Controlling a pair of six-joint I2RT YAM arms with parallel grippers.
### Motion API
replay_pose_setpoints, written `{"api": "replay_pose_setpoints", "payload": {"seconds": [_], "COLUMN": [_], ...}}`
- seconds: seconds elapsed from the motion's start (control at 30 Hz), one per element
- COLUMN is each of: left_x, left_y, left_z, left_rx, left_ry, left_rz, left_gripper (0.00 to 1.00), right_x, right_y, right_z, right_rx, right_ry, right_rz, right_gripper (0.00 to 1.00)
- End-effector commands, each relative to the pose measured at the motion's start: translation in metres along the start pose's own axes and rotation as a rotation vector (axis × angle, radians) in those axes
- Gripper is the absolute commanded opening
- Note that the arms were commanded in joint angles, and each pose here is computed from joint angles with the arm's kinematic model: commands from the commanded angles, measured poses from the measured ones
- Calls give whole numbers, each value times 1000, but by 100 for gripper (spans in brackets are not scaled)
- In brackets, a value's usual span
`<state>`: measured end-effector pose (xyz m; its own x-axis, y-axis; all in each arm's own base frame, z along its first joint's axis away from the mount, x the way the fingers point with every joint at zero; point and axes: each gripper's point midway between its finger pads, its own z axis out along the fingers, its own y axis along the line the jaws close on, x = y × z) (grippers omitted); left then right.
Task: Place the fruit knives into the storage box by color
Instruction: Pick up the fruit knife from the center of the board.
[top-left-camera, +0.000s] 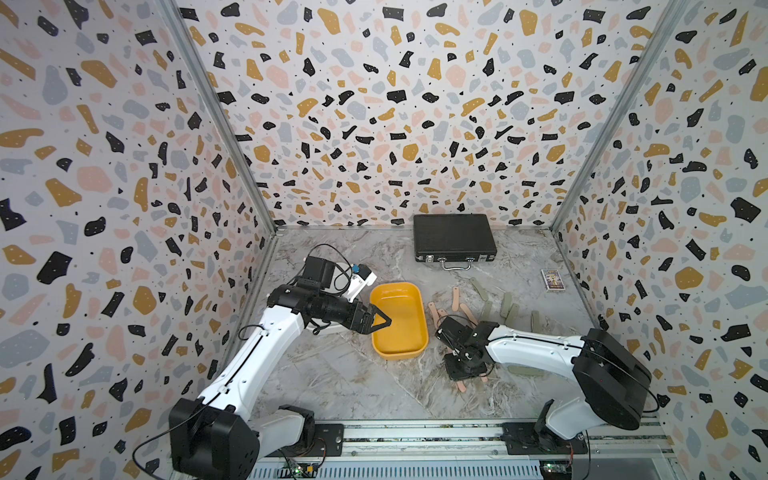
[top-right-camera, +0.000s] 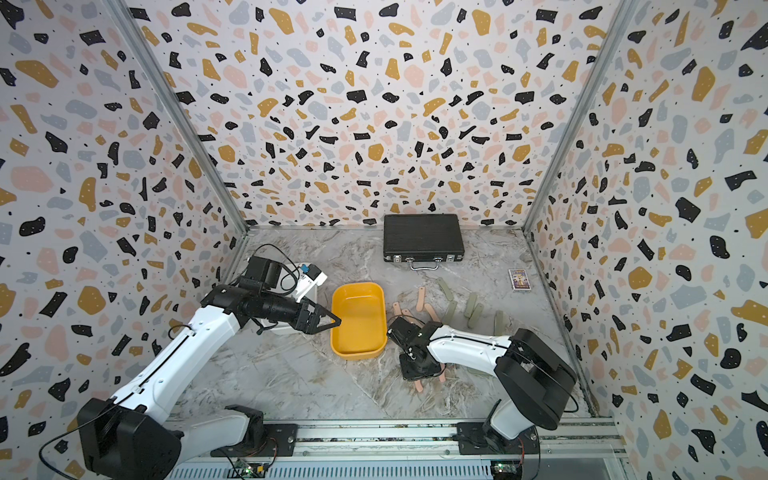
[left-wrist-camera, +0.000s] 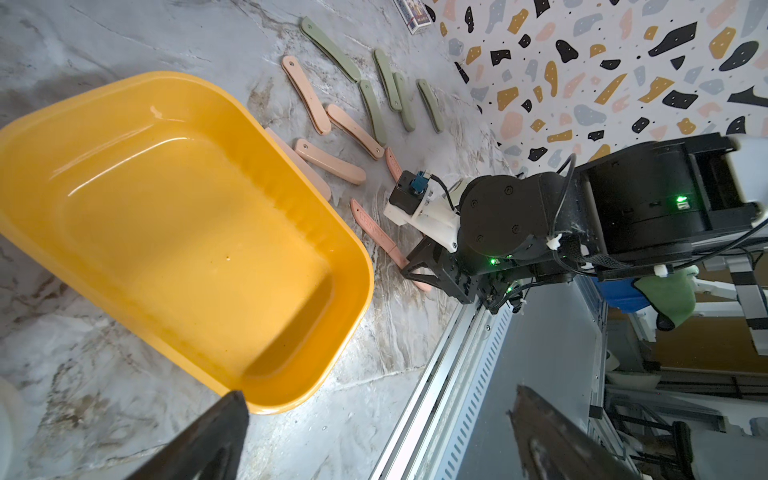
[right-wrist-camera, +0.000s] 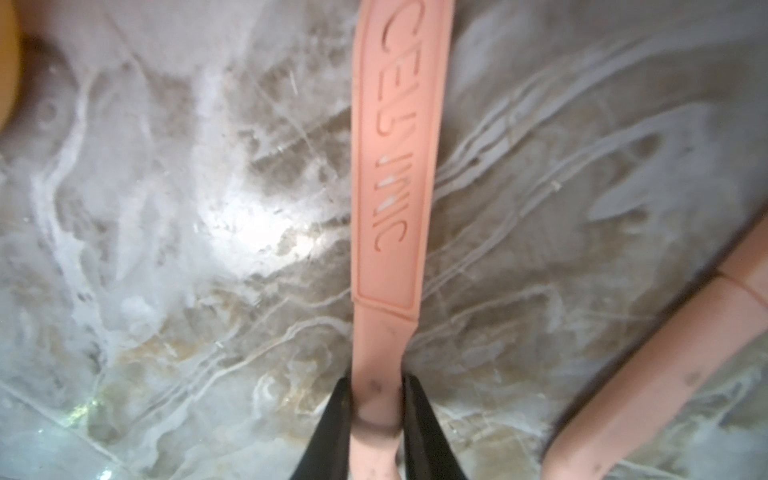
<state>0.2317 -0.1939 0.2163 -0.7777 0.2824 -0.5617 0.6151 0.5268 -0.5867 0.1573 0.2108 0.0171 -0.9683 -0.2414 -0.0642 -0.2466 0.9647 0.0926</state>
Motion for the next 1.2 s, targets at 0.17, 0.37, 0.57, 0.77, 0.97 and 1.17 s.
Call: {"api": "replay_pose_setpoints", "payload": {"seconds": [0.17, 0.37, 0.57, 0.77, 0.97, 1.17], "left_x": [1, 5, 8, 9, 10, 9], "left_y": [9, 10, 10, 9, 10, 11], "left_z": [7, 8, 8, 7, 7, 8], "left_rx": [-26, -28, -27, -31, -36, -39], "left_ry": [0, 8, 13, 15, 16, 17], "left_rz": [14, 9, 9, 12, 13, 14], "left_gripper": [99, 99, 99, 99, 99, 99], "right_x": [-2, -17, -31, -35, -29, -22], "right_y": [-13, -9, -12, -12, -15, -18], "right_z": [14, 15, 15, 8, 3, -1], "right_rx": [59, 55, 53, 43, 42, 57], "right_ry": [55, 49, 42, 42, 48, 47], "right_rz": [-48, -58, -56, -48, -34, -26], "right_gripper": [19, 17, 18, 25, 33, 36]}}
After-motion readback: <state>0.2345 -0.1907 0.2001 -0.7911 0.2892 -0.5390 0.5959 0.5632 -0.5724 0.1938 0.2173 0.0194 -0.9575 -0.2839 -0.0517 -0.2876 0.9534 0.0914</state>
